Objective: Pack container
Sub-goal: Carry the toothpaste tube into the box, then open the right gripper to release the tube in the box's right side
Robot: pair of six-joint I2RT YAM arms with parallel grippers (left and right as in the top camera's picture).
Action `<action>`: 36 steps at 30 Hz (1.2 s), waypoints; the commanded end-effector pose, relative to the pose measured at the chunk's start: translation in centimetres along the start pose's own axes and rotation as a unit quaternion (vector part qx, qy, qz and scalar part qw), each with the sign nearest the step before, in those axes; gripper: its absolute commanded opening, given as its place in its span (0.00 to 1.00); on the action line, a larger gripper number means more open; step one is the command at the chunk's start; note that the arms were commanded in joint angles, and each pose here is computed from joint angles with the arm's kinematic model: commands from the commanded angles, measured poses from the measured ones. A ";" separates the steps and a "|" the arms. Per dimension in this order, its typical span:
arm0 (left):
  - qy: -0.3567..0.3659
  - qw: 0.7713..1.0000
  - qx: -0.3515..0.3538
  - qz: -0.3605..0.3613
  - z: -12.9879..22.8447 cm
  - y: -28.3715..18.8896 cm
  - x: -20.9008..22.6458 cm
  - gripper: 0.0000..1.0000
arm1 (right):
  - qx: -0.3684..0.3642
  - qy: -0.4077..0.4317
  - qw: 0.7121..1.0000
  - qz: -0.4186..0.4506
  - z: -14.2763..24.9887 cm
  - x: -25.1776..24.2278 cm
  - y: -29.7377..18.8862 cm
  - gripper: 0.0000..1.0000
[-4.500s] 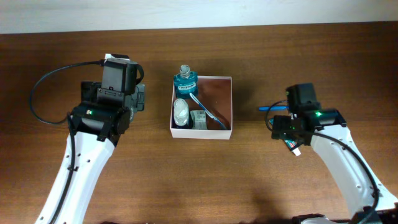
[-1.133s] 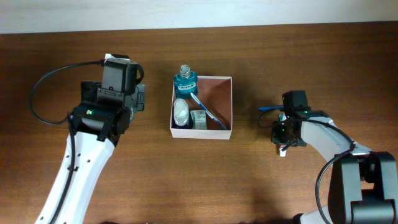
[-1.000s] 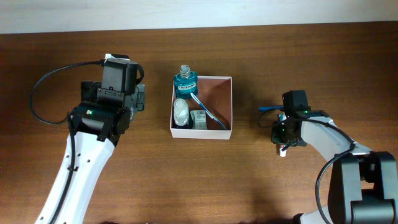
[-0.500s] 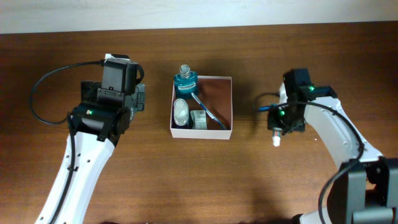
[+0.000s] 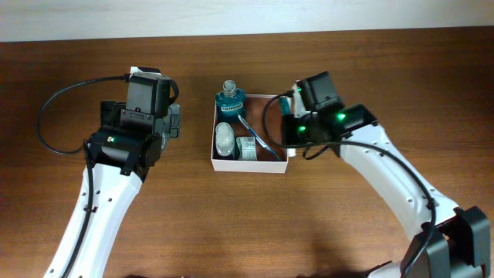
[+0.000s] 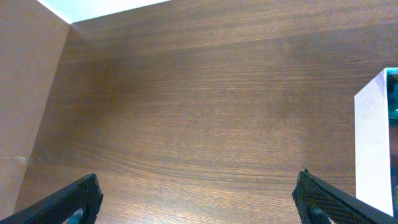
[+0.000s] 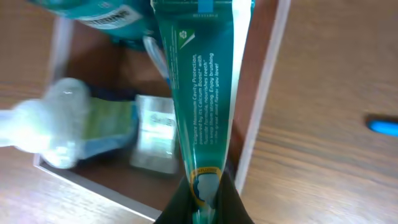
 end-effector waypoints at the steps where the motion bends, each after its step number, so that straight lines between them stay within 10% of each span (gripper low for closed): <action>1: -0.006 1.000 -0.007 -0.007 -0.5 -0.3 0.4 0.99 | -0.017 -0.015 1.000 0.004 -0.2 1.6 0.3 0.05; 13: -0.006 1.000 -0.007 -0.007 -0.5 -0.3 0.4 0.99 | -0.016 -0.035 0.999 0.020 -0.3 2.5 4.2 0.06; 19: -0.006 1.000 -0.007 -0.007 -0.5 -0.3 0.4 1.00 | -0.019 -0.035 0.999 0.018 -0.5 2.5 4.7 0.58; 36: -0.006 1.000 -0.007 -0.007 -0.5 -0.3 0.4 0.99 | 0.053 -0.001 0.989 0.136 4.4 -1.2 -2.9 0.61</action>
Point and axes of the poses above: each gripper's point midway between its finger pads, its own y axis out along the fingers, its own x axis along the line the jaws close on, z = x × y, the point moved 4 cm from there along -y, back along the fingers, and after that the axes turned 2 degrees about -y, right-handed, at the moved point
